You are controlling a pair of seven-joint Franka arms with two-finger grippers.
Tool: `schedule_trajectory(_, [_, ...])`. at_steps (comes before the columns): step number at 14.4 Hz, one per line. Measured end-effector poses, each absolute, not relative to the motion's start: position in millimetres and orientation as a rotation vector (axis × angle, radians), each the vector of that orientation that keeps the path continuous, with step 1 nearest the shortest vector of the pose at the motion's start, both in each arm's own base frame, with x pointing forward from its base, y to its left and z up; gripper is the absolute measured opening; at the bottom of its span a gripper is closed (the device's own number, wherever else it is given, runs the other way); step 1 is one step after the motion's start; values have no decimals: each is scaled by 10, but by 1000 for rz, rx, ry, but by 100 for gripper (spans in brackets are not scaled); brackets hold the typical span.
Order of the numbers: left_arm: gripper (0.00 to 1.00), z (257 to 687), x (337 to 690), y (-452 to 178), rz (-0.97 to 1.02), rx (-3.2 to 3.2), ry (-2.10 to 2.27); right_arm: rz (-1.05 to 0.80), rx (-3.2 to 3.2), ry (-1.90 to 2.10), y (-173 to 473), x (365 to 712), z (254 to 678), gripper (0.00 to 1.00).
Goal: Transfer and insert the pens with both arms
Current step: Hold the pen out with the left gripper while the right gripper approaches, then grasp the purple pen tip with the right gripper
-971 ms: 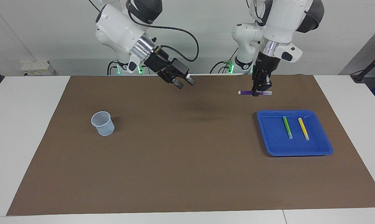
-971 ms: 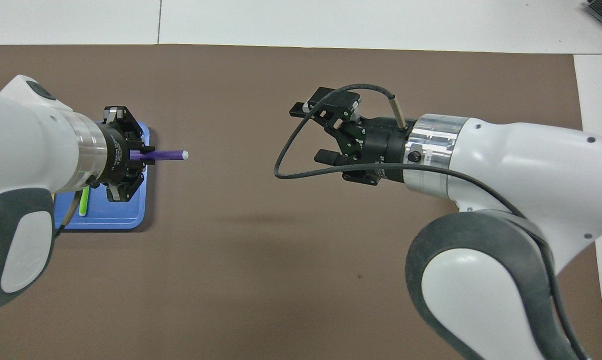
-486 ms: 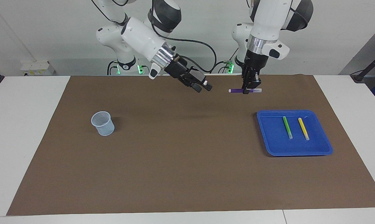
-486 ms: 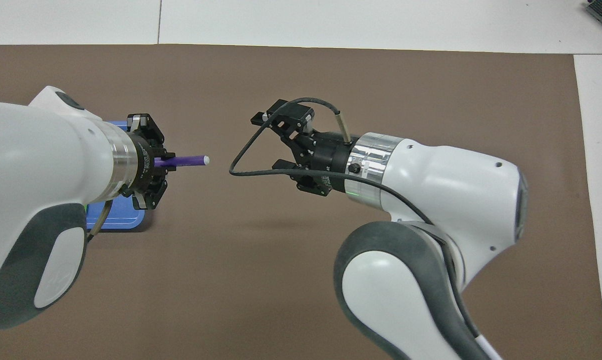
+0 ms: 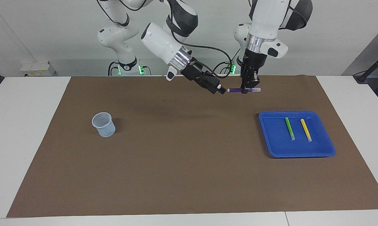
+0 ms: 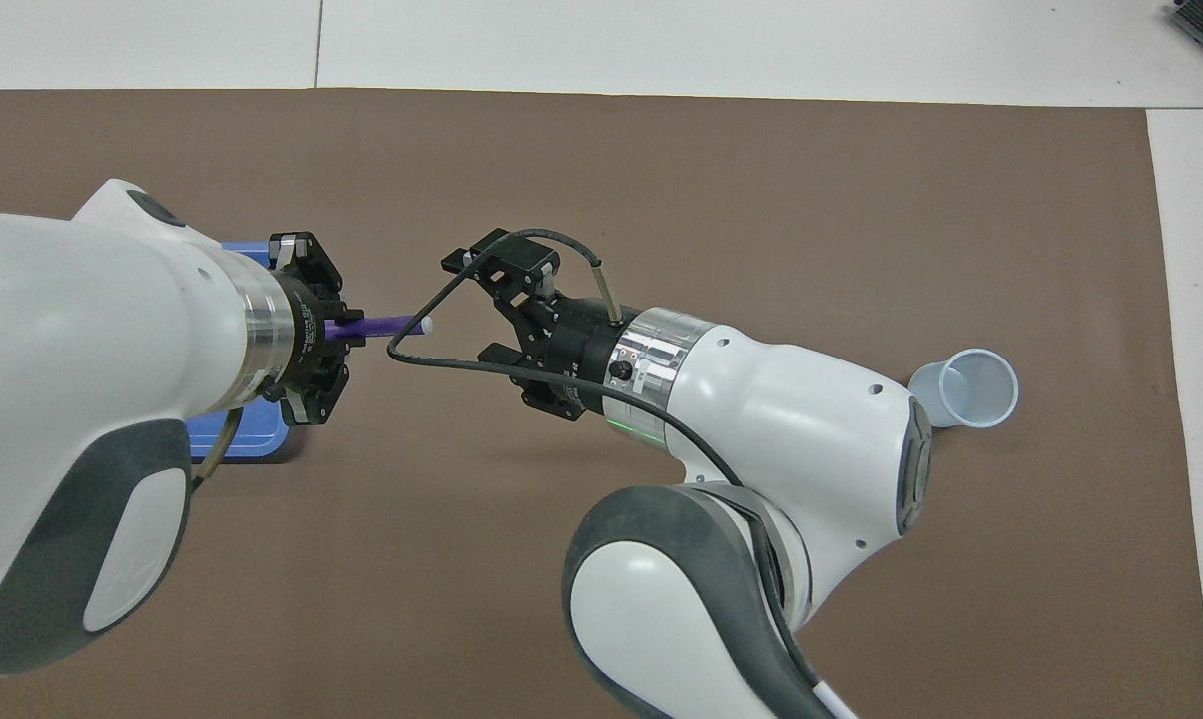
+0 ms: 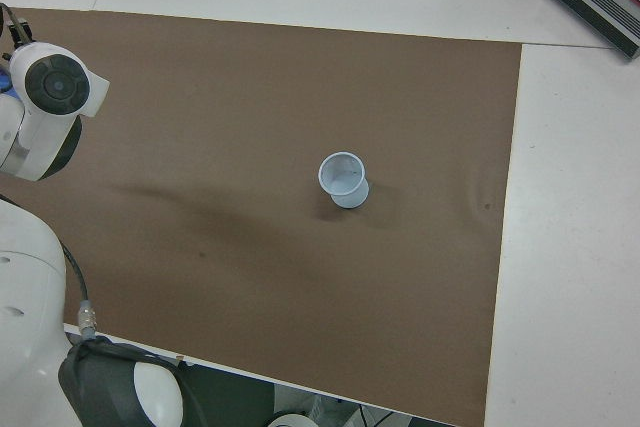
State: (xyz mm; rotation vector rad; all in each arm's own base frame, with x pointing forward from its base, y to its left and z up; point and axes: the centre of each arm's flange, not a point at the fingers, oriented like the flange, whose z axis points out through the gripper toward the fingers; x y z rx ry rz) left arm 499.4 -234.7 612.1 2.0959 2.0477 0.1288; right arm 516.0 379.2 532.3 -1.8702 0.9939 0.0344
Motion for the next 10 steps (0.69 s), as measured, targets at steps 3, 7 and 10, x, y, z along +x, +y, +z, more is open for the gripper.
schedule_trajectory(3, [18,6133,4989,-2350,128,2097,2049,15,-1858,972,3961,5035,5389,100])
schedule_trajectory(7, [18,6132,4985,-2348,125,2099,2053,-9,-1849,948,4158,4866,5425,94])
schedule_trajectory(10, [18,6136,4984,-2348,125,2099,2054,-9,-1855,956,4152,4895,5367,80])
